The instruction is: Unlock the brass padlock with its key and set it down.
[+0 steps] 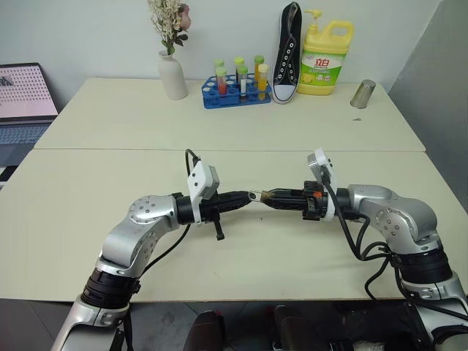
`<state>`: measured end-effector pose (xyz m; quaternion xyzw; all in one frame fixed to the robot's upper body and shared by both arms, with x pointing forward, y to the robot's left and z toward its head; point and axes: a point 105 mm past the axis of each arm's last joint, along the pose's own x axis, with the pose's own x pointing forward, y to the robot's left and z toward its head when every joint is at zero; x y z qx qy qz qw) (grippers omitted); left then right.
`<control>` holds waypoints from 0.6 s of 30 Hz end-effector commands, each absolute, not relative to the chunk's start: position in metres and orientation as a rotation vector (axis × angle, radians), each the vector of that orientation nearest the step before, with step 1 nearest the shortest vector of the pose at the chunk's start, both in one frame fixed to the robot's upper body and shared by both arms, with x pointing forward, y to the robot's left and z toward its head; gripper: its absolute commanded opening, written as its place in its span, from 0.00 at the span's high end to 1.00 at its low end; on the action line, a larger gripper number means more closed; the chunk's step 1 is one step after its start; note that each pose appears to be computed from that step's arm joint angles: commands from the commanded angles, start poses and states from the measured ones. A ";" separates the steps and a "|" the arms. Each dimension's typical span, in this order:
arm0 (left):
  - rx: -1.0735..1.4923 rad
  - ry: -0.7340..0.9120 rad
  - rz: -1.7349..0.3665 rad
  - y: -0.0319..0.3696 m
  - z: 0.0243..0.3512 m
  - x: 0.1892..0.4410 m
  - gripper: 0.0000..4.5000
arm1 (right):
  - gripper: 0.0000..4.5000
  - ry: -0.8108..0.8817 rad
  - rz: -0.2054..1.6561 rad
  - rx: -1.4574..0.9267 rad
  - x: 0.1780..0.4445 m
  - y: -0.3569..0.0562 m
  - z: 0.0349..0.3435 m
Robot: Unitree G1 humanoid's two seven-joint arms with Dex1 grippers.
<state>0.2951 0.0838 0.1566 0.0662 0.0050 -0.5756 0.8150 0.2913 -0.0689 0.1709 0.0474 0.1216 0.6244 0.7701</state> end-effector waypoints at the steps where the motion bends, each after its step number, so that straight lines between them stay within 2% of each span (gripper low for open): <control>1: 0.148 -0.048 -1.258 0.080 0.170 0.288 1.00 | 0.97 0.204 1.374 0.084 0.290 -0.067 0.185; 12: 0.088 -0.012 -1.331 0.078 0.178 0.267 1.00 | 0.97 0.216 1.362 0.069 0.292 -0.069 0.180; 18: 0.042 -0.020 -1.307 0.080 0.187 0.269 1.00 | 0.97 0.219 1.365 0.064 0.292 -0.069 0.179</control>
